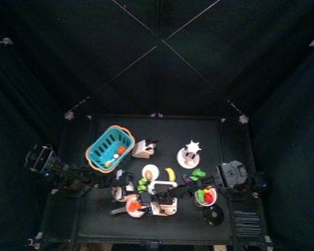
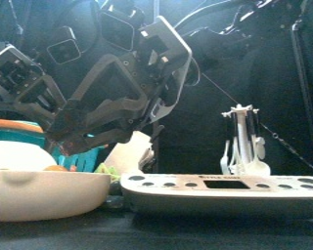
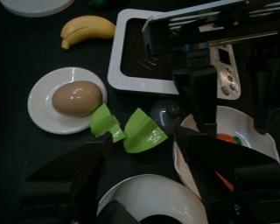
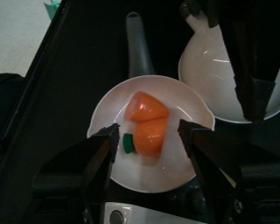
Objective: Place carrot top into pan
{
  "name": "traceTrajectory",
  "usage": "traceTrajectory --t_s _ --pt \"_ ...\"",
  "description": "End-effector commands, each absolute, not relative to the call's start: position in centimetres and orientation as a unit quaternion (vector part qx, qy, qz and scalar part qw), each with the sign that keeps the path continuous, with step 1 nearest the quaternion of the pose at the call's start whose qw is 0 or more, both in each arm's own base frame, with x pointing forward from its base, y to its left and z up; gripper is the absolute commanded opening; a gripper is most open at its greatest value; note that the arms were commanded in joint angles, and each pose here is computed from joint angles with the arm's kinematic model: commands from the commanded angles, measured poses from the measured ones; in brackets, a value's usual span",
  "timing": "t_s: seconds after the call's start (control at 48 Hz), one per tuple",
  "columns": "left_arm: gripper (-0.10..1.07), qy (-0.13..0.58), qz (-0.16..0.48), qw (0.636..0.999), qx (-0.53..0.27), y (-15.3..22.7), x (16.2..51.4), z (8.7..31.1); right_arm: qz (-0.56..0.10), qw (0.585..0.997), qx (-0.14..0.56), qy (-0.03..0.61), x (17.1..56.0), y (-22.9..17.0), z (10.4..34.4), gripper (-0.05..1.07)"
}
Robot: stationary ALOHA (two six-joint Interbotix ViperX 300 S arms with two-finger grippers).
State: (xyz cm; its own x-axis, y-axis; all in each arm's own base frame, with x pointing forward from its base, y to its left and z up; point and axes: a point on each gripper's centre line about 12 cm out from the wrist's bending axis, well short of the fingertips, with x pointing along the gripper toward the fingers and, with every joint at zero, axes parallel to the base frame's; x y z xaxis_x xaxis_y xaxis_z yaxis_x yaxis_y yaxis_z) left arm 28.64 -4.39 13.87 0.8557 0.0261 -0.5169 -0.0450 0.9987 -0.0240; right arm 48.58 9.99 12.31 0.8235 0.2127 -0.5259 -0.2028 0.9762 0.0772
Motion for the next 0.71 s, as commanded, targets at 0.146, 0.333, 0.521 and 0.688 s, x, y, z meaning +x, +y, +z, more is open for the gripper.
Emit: traceTrajectory --t_s 0.146,0.333,0.521,0.688 --pt "0.93 0.22 0.013 0.975 0.011 -3.3 29.8 16.8 0.11 0.964 0.007 0.243 47.2 9.4 16.3 0.9" --pt "0.93 0.208 0.019 0.978 0.013 -2.5 29.9 18.0 0.112 0.967 0.007 0.226 44.8 9.0 18.6 0.9" --pt "0.93 0.241 0.006 0.971 0.004 -2.4 30.6 18.1 0.11 0.969 0.009 0.223 42.5 8.4 19.8 0.9" --pt "0.93 0.326 -0.019 0.945 -0.022 -2.0 32.4 17.7 0.104 0.968 0.014 0.228 39.9 7.5 20.0 0.9"
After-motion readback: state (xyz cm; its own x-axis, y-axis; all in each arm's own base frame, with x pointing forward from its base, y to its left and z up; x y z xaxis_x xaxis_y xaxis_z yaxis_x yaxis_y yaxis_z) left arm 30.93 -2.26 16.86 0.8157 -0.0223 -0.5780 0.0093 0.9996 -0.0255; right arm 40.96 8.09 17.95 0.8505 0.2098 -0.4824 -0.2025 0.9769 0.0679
